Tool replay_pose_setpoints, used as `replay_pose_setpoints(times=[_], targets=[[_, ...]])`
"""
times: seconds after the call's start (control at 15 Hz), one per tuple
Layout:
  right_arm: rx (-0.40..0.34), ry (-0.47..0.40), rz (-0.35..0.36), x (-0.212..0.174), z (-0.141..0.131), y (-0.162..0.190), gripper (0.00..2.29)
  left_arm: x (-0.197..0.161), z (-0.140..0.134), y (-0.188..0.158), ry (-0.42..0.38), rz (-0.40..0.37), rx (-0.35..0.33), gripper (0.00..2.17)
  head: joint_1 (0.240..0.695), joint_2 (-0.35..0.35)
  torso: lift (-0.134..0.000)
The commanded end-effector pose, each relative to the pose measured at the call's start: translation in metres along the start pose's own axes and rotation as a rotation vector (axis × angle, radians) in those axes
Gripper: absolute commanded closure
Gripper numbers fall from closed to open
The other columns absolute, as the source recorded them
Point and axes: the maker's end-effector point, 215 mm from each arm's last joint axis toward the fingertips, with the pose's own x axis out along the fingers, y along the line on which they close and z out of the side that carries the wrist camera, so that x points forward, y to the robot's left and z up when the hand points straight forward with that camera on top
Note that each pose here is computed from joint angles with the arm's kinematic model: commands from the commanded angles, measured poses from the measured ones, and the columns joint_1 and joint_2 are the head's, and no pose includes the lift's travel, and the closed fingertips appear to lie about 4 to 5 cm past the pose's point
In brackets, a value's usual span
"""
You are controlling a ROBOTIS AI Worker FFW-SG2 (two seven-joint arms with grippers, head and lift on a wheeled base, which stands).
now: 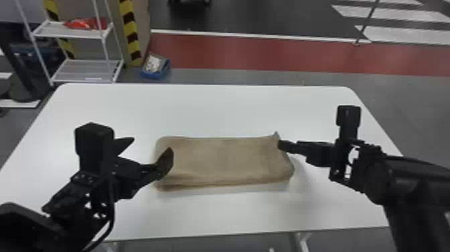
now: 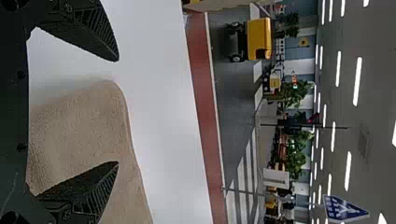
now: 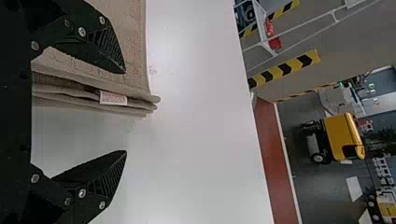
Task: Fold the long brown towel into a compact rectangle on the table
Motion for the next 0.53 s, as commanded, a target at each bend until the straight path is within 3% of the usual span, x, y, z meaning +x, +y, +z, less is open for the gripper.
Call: replay_pose_setpoints(times=[0.0, 0.27, 0.4, 0.47], targets=[[-0.014, 0.026, -0.014, 0.006, -0.007, 0.003, 0.32, 0.02, -0.009, -0.018, 0.016, -0.045, -0.032, 0.09, 0.695, -0.105, -0.12], [-0.001, 0.074, -0.027, 0.009, -0.014, 0.001, 0.41, 0.045, -0.029, -0.06, 0.054, -0.143, -0.034, 0.3, 0.695, -0.14, -0.12], [0.001, 0.097, -0.021, 0.01, -0.018, 0.004, 0.47, 0.054, -0.033, -0.073, 0.063, -0.164, -0.022, 0.59, 0.695, -0.165, -0.12], [0.008, 0.113, -0.021, 0.011, -0.022, 0.004, 0.56, 0.059, -0.038, -0.078, 0.075, -0.173, -0.012, 0.84, 0.695, -0.171, -0.12]])
